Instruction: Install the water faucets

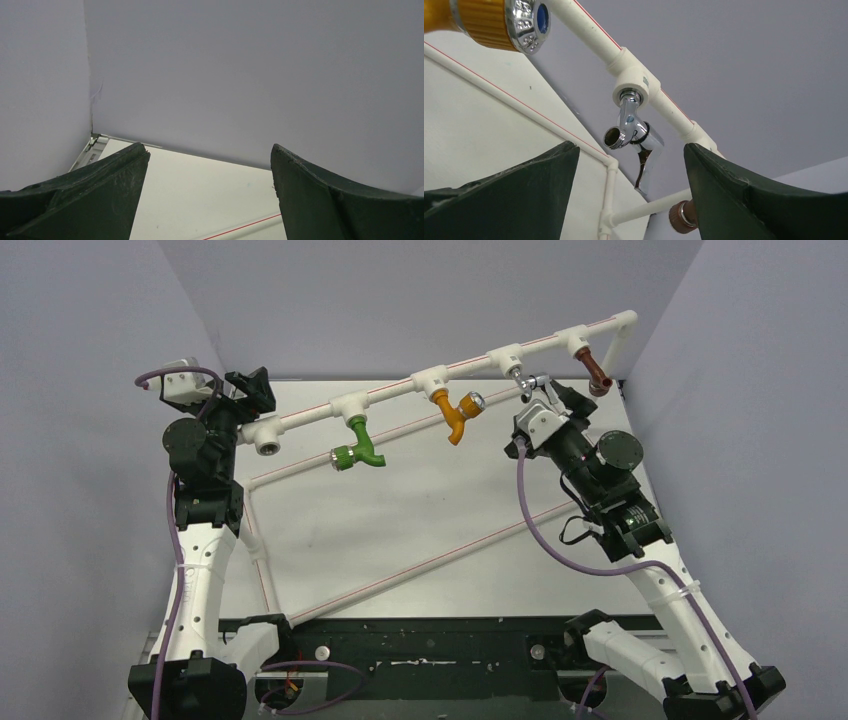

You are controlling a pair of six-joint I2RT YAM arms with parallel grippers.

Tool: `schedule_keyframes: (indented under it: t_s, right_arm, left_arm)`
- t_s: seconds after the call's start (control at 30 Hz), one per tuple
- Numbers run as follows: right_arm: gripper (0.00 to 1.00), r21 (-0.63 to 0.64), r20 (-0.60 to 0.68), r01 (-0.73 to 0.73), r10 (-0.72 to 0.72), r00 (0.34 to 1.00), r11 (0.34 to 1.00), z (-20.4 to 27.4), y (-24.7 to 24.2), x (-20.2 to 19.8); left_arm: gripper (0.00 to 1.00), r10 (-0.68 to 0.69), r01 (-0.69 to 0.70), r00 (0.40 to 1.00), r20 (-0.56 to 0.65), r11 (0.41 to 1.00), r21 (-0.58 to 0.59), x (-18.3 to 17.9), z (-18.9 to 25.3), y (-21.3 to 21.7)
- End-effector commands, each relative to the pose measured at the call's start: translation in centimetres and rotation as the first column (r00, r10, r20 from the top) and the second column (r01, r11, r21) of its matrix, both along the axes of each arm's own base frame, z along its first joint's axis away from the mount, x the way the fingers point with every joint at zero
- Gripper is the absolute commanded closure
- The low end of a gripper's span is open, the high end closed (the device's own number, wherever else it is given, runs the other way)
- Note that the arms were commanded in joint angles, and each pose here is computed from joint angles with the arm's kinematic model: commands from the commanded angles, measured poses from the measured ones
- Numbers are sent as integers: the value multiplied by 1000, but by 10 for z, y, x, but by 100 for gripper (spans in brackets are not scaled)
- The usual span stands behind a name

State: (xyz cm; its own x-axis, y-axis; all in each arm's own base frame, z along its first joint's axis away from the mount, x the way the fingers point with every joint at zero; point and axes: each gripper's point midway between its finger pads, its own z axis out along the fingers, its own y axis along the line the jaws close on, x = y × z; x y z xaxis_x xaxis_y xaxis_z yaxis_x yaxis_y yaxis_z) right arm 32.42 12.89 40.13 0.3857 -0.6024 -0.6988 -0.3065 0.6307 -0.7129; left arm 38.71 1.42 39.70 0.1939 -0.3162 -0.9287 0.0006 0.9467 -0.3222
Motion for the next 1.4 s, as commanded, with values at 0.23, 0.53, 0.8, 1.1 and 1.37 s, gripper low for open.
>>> schedule_keyframes:
  t_s: [0.23, 0.53, 0.8, 1.1, 1.37]
  right_arm:
    - [23, -186, 186, 163, -128, 974, 969, 18, -10, 43]
    - [28, -197, 238, 213, -164, 957, 957, 22, -9, 62]
    - [53, -167, 213, 197, -160, 964, 966, 18, -3, 71]
    - [99, -40, 148, 183, -175, 973, 982, 12, -3, 70]
    - [100, 323, -25, 88, -85, 996, 942, 11, 16, 62]
  left_arm:
    - [10, -47, 29, 898, -437, 998, -48, 1, -144, -5]
    - [10, -49, 30, 899, -435, 998, -50, 2, -144, -5]
    - [10, -45, 26, 898, -437, 998, -49, 2, -144, -4]
    - [10, -45, 26, 899, -436, 998, -50, 2, -144, -4]
    - [10, -43, 24, 901, -432, 999, -49, 1, -143, -3]
